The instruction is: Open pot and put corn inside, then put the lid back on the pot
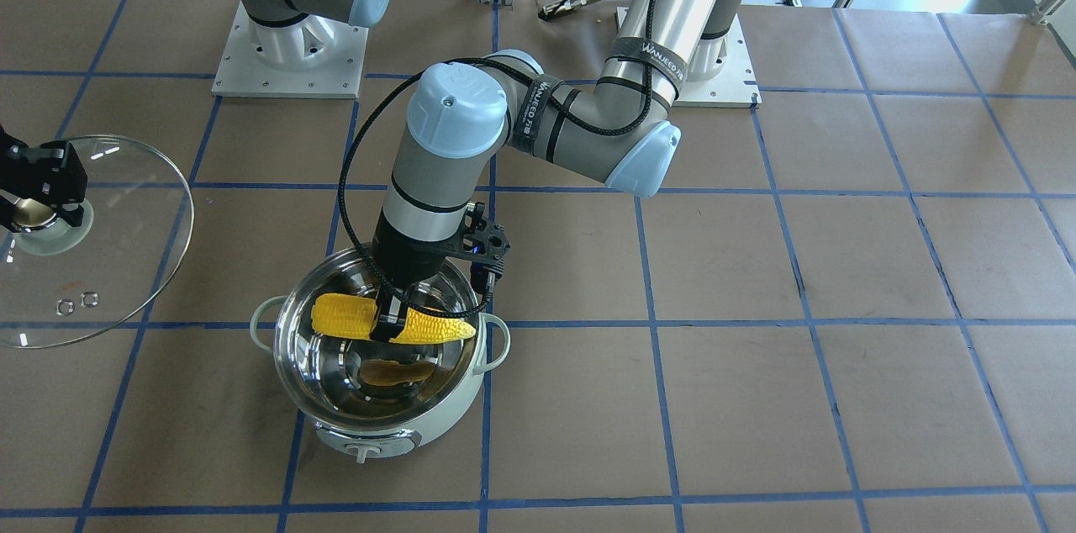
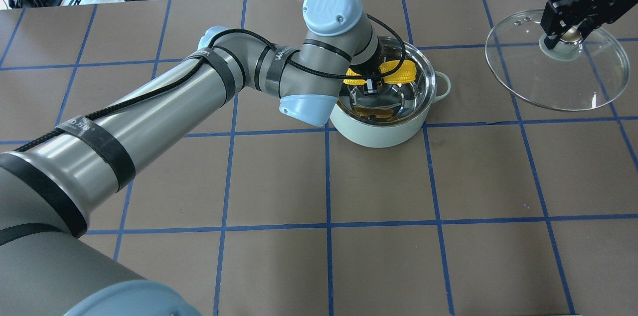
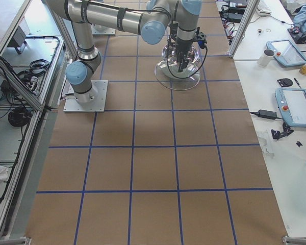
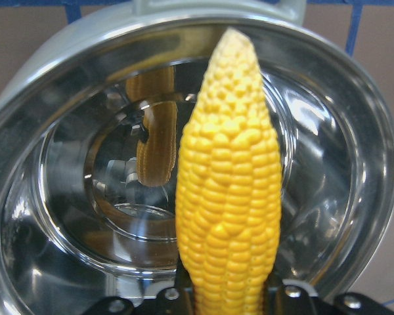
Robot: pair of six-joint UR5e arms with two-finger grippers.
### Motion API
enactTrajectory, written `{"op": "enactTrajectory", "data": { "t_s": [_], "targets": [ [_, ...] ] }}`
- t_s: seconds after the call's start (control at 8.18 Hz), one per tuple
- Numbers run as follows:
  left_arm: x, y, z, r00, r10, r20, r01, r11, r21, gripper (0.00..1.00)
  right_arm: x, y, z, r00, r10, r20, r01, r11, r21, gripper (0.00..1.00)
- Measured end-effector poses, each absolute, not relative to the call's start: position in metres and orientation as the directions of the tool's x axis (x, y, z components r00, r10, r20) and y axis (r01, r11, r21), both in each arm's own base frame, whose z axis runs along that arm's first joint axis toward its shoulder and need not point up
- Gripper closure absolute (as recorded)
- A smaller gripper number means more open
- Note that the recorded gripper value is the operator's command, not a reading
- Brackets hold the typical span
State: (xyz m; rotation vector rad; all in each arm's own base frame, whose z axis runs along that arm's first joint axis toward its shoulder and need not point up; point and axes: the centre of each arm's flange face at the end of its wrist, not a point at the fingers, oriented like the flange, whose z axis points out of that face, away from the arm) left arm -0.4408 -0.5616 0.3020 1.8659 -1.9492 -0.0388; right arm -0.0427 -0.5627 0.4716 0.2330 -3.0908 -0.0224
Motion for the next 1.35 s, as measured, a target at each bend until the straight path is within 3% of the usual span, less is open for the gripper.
{"op": "enactTrajectory", "data": {
  "t_s": [0.12, 0.24, 0.98, 1.1, 1.35],
  "targets": [
    [-0.442, -0.561, 0.302, 0.021, -0.958, 0.285, -0.944, 0.075, 0.321, 0.15, -0.043, -0.563, 0.472, -0.988, -0.15, 0.041, -0.15, 0.989, 0.018, 0.97],
    [-0.445, -0.559, 0.301, 0.026, -0.959, 0.281, -0.944, 0.07, 0.324, 0.01, -0.043, -0.563, 0.472, -0.988, -0.15, 0.041, -0.15, 0.989, 0.018, 0.97],
    [-0.443, -0.551, 0.333, 0.028, -0.946, 0.323, -0.94, 0.085, 0.33, 0.0, -0.043, -0.563, 0.471, -0.988, -0.15, 0.039, -0.15, 0.989, 0.018, 0.97],
    [-0.439, -0.55, 0.344, -0.006, -0.938, 0.346, -0.937, 0.125, 0.325, 0.0, -0.042, -0.562, 0.472, -0.988, -0.15, 0.039, -0.149, 0.989, 0.017, 0.97],
    [-0.432, -0.542, 0.379, -0.2, -0.875, 0.44, -0.908, 0.335, 0.253, 0.0, -0.041, -0.562, 0.473, -0.989, -0.144, 0.039, -0.143, 0.99, 0.014, 0.97]
  ]
}}
